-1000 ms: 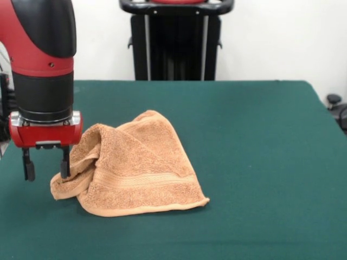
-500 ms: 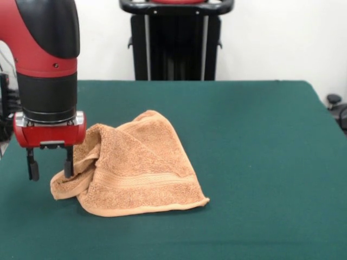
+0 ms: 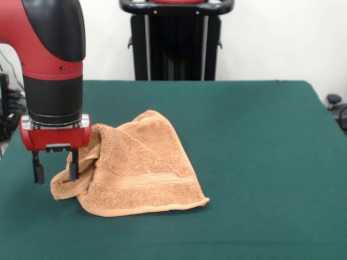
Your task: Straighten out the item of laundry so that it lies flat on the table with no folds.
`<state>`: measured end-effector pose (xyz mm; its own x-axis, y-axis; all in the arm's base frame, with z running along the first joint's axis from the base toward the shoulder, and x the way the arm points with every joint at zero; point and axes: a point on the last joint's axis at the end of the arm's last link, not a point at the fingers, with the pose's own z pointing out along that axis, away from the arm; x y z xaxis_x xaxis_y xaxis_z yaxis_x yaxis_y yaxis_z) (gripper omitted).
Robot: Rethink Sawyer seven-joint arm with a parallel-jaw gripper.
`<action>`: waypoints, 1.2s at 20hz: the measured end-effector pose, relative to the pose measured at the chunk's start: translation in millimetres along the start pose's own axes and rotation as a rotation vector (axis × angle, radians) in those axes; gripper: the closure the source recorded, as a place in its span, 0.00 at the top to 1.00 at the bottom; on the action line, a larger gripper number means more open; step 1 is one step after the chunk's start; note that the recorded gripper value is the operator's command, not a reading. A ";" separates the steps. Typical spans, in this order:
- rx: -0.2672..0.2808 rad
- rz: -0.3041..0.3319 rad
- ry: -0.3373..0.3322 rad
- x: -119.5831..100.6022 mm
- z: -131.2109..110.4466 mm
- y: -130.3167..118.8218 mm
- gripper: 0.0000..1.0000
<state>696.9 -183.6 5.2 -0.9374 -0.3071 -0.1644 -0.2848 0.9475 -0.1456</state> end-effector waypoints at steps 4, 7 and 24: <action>0.000 -0.002 -0.006 0.3 1.9 1.9 1.00; 0.002 -0.002 -0.013 -0.2 2.5 2.0 1.00; 0.010 -0.006 -0.033 -2.0 2.9 1.8 1.00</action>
<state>698.9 -181.6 2.4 -0.9286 -0.3155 -0.1952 -0.2880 0.9447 -0.1568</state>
